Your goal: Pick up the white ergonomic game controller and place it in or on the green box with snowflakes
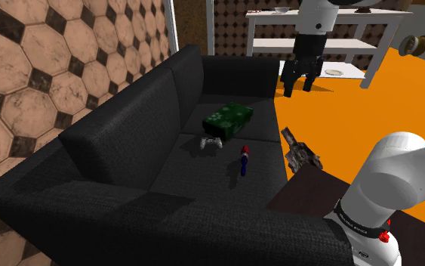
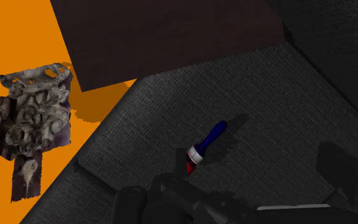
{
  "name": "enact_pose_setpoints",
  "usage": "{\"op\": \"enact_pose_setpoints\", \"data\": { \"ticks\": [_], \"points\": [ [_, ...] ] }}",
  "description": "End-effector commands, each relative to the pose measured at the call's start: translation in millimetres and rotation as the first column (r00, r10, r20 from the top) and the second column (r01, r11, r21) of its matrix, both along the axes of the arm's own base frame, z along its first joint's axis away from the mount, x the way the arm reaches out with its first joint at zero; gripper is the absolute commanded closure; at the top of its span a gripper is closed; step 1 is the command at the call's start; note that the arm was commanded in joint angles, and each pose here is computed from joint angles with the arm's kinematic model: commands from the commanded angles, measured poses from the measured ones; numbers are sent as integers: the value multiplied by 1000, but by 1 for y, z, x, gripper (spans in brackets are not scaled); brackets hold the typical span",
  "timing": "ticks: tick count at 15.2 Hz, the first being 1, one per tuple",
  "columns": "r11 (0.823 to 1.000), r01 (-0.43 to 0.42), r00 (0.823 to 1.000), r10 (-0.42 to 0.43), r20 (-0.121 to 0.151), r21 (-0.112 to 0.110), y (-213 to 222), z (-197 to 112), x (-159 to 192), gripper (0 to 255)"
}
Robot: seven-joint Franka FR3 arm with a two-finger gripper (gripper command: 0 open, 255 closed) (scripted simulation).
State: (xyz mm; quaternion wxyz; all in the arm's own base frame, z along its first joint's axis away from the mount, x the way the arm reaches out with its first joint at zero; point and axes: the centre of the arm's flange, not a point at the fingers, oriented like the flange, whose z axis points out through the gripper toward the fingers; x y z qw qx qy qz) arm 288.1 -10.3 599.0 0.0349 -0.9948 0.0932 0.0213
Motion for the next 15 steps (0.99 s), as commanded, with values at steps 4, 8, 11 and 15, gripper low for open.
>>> {"op": "enact_pose_setpoints", "data": {
  "ticks": [4, 8, 11, 15],
  "points": [
    [1000, 14, 1000, -14, 18, -15, 6, -31, 21, 0],
    [999, 33, 999, -32, 42, -33, 12, -73, 49, 0],
    [998, 48, 997, -45, 61, -47, 16, -103, 71, 0],
    [996, 68, 994, -62, 85, -65, 20, -144, 102, 0]
  ]
}}
